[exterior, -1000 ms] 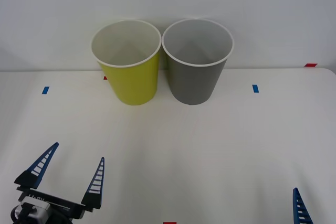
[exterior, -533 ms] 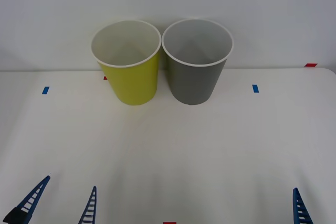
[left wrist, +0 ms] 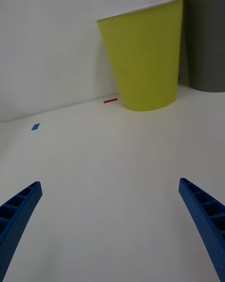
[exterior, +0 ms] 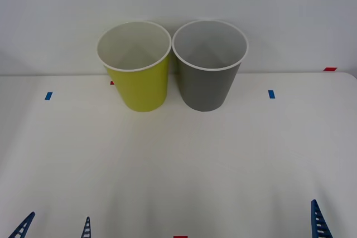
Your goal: Put cans in the gray bin and PET bottles in the light green bin.
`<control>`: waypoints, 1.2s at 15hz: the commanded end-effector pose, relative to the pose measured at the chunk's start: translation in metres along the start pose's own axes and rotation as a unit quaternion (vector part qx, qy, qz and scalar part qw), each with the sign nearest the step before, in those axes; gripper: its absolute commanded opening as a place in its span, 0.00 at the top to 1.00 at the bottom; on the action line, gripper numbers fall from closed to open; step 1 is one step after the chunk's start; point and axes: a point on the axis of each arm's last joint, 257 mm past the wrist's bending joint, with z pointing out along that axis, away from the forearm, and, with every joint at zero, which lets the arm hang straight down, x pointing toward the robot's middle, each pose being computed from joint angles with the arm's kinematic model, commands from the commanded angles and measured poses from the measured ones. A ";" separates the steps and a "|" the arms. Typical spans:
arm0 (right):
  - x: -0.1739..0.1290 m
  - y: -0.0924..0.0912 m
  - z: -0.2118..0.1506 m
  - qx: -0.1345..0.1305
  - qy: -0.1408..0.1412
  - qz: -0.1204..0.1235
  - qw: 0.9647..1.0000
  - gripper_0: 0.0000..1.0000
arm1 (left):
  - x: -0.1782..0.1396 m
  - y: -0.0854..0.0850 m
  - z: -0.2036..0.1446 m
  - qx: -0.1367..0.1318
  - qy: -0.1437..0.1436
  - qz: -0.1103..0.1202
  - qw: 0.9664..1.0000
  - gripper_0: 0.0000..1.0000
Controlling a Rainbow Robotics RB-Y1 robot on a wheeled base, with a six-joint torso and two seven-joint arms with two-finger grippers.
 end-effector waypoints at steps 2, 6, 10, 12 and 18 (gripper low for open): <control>0.000 0.000 0.000 0.000 0.000 0.000 1.000 0.00 | -0.009 0.001 -0.023 -0.013 0.015 -0.005 1.000 0.00; 0.000 0.000 0.000 0.000 0.000 0.000 1.000 0.00 | -0.009 0.002 -0.025 -0.018 0.014 -0.012 1.000 0.00; 0.000 0.000 0.000 0.000 0.000 0.000 1.000 0.00 | -0.009 0.002 -0.025 -0.018 0.014 -0.012 1.000 0.00; 0.000 0.000 0.000 0.000 0.000 0.000 1.000 0.00 | -0.009 0.002 -0.025 -0.018 0.014 -0.012 1.000 0.00; 0.000 0.000 0.000 0.000 0.000 0.000 1.000 0.00 | -0.009 0.002 -0.025 -0.018 0.014 -0.012 1.000 0.00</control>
